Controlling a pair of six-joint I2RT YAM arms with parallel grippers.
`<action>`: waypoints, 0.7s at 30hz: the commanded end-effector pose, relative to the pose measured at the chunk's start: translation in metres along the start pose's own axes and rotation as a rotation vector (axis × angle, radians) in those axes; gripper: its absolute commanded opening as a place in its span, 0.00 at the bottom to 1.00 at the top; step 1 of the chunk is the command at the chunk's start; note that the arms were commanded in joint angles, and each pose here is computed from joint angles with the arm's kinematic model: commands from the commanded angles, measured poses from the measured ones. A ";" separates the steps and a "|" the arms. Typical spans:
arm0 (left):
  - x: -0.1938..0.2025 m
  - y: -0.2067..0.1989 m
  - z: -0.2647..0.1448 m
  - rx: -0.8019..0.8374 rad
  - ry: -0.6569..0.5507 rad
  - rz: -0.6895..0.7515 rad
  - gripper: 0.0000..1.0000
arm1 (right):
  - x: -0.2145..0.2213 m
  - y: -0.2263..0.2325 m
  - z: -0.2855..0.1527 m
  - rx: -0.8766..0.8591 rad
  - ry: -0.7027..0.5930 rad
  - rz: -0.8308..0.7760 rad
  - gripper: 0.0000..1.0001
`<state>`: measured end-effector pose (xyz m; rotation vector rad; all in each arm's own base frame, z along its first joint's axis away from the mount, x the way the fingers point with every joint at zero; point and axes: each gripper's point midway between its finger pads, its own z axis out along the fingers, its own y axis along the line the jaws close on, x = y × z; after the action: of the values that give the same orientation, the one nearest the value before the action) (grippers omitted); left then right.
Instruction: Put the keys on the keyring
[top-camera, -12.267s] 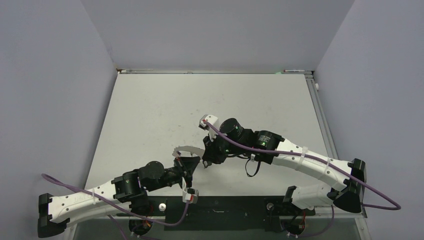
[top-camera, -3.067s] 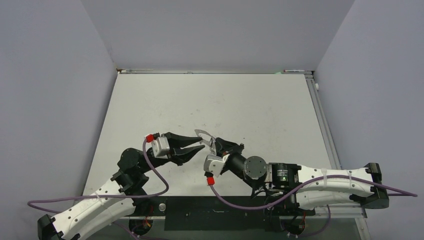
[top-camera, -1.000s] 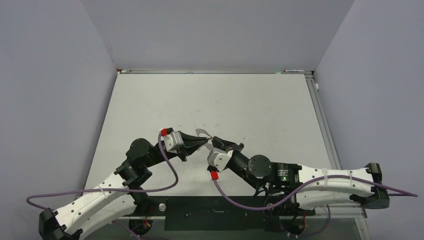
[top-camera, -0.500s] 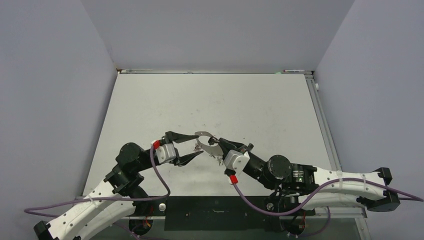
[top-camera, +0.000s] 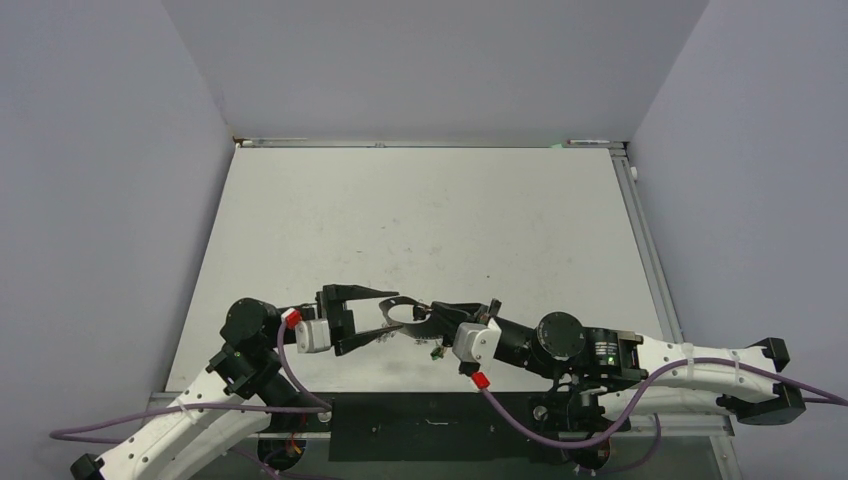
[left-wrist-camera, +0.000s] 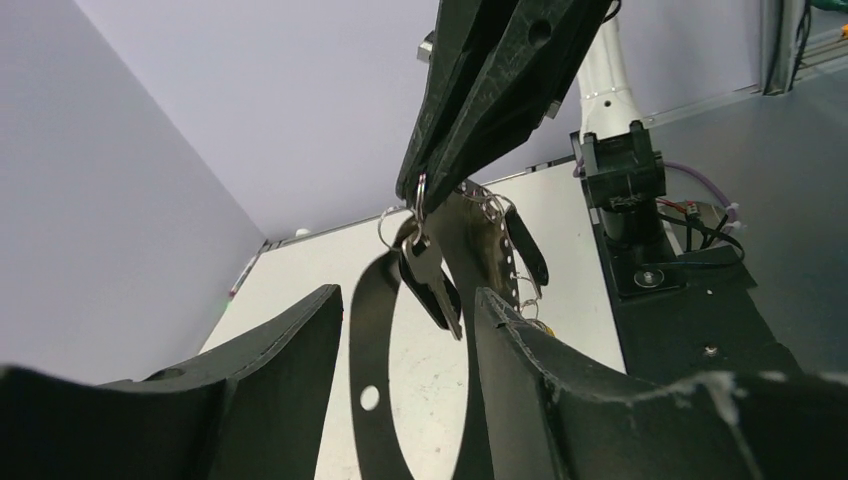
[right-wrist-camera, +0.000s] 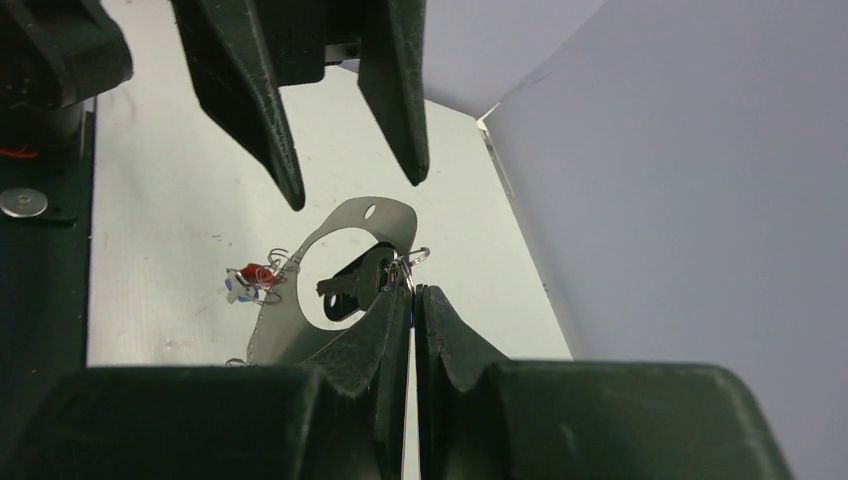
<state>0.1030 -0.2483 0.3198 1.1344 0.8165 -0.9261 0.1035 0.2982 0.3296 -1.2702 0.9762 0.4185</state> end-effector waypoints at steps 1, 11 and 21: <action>-0.015 -0.009 0.002 0.072 -0.059 0.038 0.48 | -0.024 0.004 -0.001 -0.065 -0.088 0.012 0.05; -0.005 -0.018 0.009 0.139 -0.038 -0.053 0.46 | -0.026 0.018 0.006 -0.136 -0.094 0.003 0.05; 0.006 -0.030 0.015 0.208 -0.012 -0.145 0.47 | -0.027 0.023 0.010 -0.152 -0.100 0.007 0.05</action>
<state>0.0892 -0.2663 0.2969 1.2370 0.8678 -1.1143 0.0778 0.3152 0.2926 -1.4795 0.9429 0.5025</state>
